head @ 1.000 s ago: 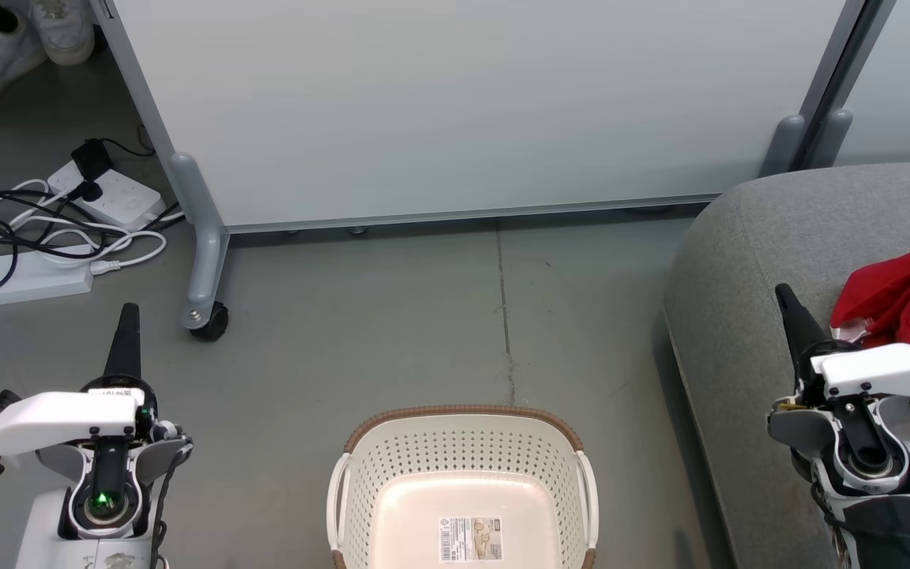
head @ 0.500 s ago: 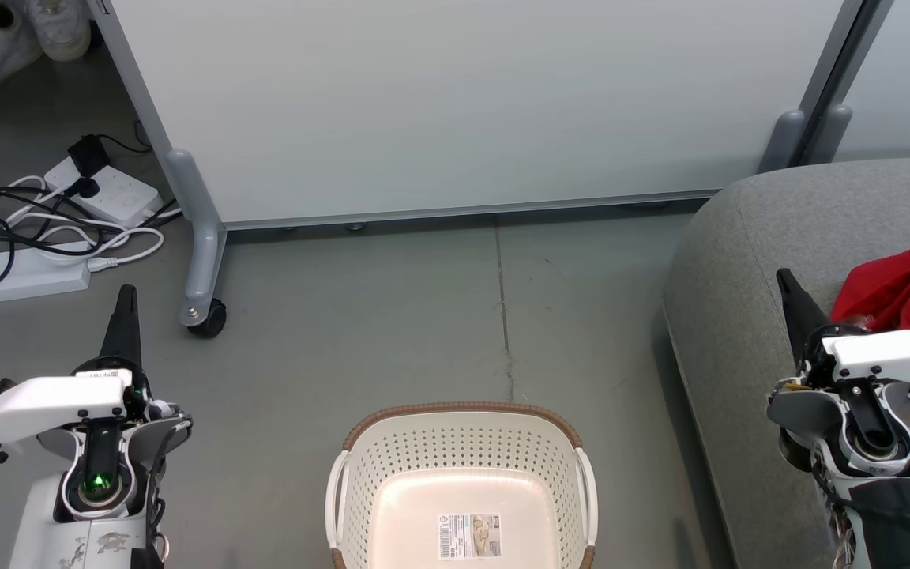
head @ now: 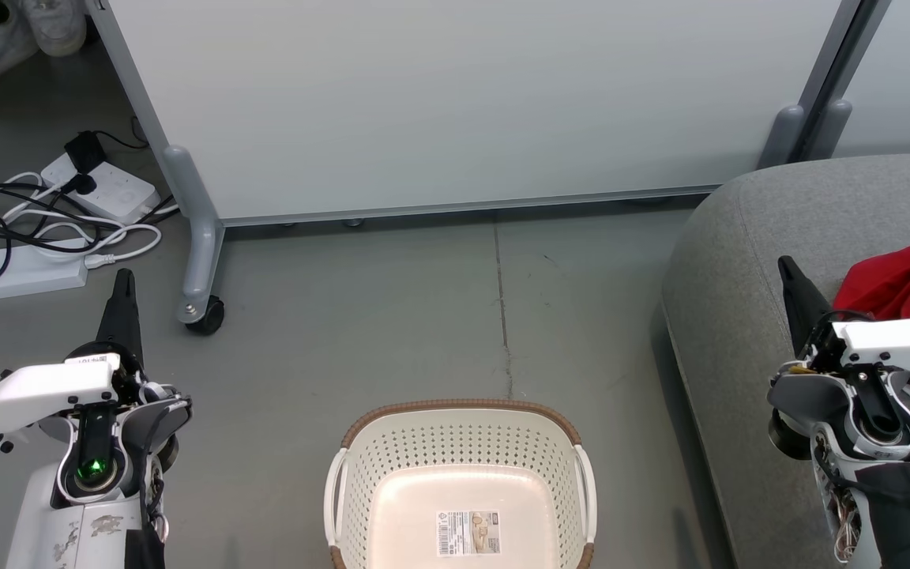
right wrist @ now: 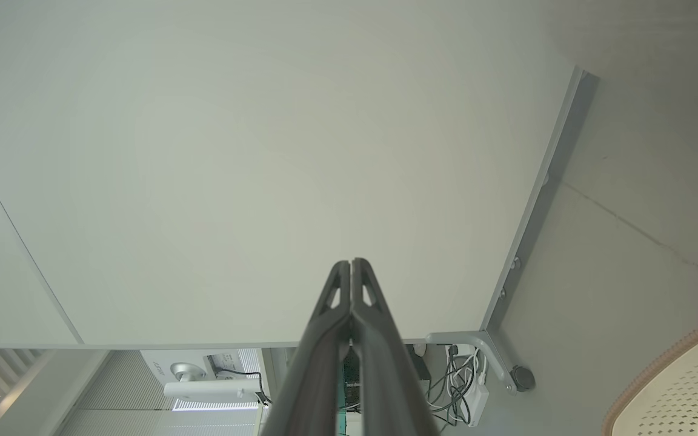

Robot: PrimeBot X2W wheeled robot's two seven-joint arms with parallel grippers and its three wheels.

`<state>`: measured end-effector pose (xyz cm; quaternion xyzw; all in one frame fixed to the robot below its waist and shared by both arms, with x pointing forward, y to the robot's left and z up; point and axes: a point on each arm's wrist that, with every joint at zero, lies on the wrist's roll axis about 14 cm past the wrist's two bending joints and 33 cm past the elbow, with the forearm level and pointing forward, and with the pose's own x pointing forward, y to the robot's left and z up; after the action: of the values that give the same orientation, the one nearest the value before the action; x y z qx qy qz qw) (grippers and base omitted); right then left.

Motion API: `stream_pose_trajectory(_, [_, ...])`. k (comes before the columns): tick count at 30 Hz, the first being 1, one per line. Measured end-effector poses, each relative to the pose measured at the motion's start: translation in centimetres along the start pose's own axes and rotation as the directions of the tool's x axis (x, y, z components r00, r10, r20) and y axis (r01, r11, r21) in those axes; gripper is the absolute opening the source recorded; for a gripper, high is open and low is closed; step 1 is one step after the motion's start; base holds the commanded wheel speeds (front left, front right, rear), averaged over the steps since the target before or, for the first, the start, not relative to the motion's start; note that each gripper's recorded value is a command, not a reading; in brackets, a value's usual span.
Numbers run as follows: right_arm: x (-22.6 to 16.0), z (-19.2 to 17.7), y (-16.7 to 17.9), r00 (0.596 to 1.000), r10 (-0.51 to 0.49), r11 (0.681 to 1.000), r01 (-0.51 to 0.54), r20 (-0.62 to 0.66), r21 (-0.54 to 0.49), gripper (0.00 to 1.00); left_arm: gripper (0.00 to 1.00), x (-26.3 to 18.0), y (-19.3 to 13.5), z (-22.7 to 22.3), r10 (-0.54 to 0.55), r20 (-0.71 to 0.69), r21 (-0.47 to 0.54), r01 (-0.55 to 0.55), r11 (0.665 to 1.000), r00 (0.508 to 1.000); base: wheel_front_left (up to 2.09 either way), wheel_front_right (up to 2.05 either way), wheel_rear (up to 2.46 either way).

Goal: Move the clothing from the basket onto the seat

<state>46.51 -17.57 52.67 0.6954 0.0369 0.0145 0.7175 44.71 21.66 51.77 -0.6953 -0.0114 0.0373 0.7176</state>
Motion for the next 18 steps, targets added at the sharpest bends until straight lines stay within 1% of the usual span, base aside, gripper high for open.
stream_pose_trajectory(6, [0.30,0.12,0.21,1.000,0.004,0.999,-0.005,0.004,0.039,0.00,0.00,0.28,-0.18,-0.13,-0.007,-0.002,-0.039,0.007,0.999,1.000,0.00,0.00,0.00])
stream_pose_trajectory(18, [0.31,0.12,0.21,1.000,0.004,0.999,-0.004,0.003,0.039,0.00,0.00,0.36,-0.31,-0.15,-0.011,-0.002,-0.040,0.011,0.999,1.000,0.00,0.00,0.00])
